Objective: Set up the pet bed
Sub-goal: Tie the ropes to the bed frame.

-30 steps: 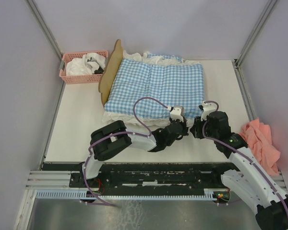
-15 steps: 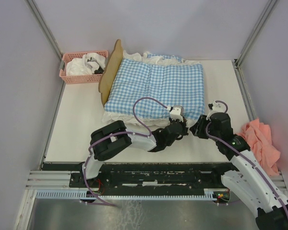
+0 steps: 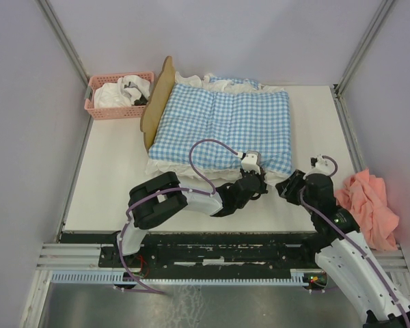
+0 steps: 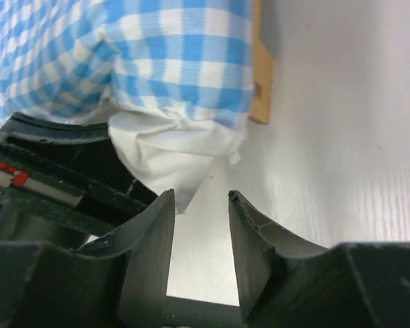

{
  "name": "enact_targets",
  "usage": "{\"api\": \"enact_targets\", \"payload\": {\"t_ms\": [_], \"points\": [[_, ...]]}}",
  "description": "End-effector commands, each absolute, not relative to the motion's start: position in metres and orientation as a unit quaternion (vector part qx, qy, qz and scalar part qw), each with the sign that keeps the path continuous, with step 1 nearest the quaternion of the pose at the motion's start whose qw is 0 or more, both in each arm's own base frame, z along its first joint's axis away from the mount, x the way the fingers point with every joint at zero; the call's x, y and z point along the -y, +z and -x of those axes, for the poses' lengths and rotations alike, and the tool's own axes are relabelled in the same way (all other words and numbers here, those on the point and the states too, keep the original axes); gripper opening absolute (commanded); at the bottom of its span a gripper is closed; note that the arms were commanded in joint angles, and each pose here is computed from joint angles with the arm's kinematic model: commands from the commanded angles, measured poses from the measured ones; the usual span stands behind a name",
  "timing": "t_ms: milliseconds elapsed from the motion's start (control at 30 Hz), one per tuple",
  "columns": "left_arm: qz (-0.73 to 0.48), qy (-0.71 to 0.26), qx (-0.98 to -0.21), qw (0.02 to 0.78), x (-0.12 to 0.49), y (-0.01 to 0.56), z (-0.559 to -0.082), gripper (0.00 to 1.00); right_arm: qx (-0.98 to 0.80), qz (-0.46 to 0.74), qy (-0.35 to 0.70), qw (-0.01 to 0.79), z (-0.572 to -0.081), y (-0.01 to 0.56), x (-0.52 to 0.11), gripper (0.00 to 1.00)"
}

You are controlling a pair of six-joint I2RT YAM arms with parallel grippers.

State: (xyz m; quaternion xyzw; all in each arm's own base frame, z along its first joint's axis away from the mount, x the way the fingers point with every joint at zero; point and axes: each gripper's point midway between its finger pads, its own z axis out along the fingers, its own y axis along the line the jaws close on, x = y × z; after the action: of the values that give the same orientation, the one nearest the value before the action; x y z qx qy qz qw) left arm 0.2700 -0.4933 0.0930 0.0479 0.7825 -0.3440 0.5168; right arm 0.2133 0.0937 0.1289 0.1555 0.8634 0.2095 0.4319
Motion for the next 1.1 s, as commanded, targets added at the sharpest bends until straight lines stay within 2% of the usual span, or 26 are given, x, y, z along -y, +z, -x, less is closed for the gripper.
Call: {"api": "enact_targets", "payload": {"t_ms": [0,133,467,700,1067], "points": [[-0.017,-0.368,-0.760,0.535,0.499,0.133,-0.276,0.03,-0.843,-0.208,0.194,0.457,-0.224,0.123,-0.081,0.43],[-0.015,-0.369,-0.762,0.531,0.500,0.134,-0.276,0.03,-0.843,-0.219,0.200,0.449,-0.233,0.106,-0.087,0.40],[-0.018,-0.366,-0.764,0.531,0.498,0.134,-0.275,0.03,-0.839,-0.212,0.205,0.457,-0.253,0.070,-0.095,0.47],[-0.017,-0.370,-0.764,0.529,0.499,0.134,-0.274,0.03,-0.841,-0.181,0.203,0.469,-0.261,0.072,-0.099,0.40],[-0.015,-0.371,-0.761,0.532,0.498,0.140,-0.275,0.03,-0.844,-0.179,0.193,0.467,-0.268,0.070,-0.099,0.37]]}}
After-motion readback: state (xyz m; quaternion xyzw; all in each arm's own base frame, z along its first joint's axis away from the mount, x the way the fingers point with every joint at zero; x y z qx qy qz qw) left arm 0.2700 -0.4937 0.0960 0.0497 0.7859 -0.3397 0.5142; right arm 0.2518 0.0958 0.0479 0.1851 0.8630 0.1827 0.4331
